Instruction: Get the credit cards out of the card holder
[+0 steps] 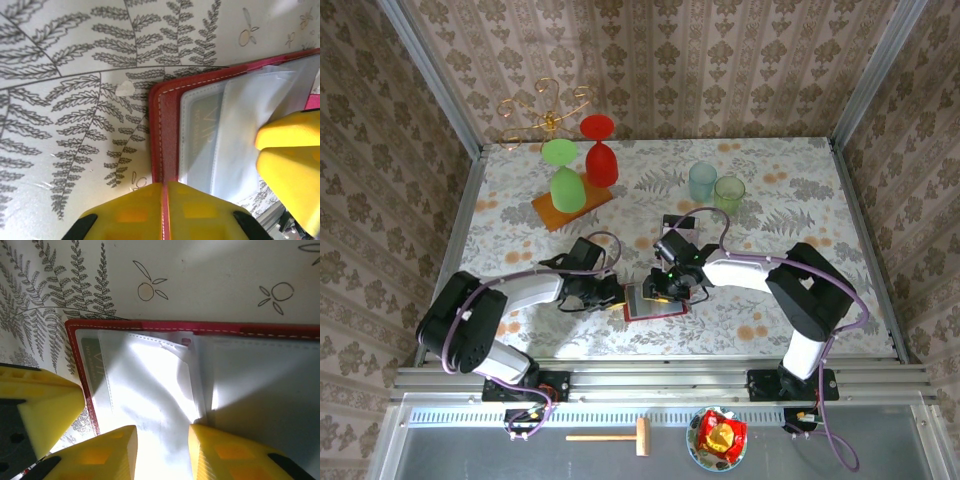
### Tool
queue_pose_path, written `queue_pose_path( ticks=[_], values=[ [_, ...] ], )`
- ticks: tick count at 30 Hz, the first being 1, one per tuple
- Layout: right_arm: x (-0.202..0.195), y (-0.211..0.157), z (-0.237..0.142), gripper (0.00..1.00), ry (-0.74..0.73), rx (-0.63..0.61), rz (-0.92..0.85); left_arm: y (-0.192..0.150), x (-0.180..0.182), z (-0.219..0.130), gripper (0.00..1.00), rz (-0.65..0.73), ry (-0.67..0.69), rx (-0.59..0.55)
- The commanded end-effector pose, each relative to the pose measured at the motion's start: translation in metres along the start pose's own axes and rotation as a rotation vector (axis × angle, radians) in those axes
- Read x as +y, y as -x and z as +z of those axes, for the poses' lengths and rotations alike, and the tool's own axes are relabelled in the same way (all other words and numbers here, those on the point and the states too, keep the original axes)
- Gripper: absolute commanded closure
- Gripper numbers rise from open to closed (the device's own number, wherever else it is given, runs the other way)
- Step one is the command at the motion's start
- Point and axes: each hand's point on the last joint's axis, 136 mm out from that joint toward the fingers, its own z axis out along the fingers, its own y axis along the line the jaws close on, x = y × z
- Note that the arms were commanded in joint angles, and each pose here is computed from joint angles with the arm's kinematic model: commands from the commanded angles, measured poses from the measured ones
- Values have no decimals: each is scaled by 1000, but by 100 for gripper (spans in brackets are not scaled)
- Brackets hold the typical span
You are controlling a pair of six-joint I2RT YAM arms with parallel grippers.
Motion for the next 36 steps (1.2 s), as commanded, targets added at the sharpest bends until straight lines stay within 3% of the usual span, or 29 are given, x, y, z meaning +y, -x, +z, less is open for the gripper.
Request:
queue_pose_path(
  ticks=[1, 12, 36],
  values=[
    [0, 1, -5, 67, 31, -11, 18, 7, -18, -12, 86, 23, -31, -34],
    [-7, 1, 1, 68, 125, -7, 85, 10, -36, -1, 75, -2, -103, -23],
    [-6, 2, 2, 69, 206, -8, 118, 10, -48, 12, 78, -1, -136, 14]
  ],
)
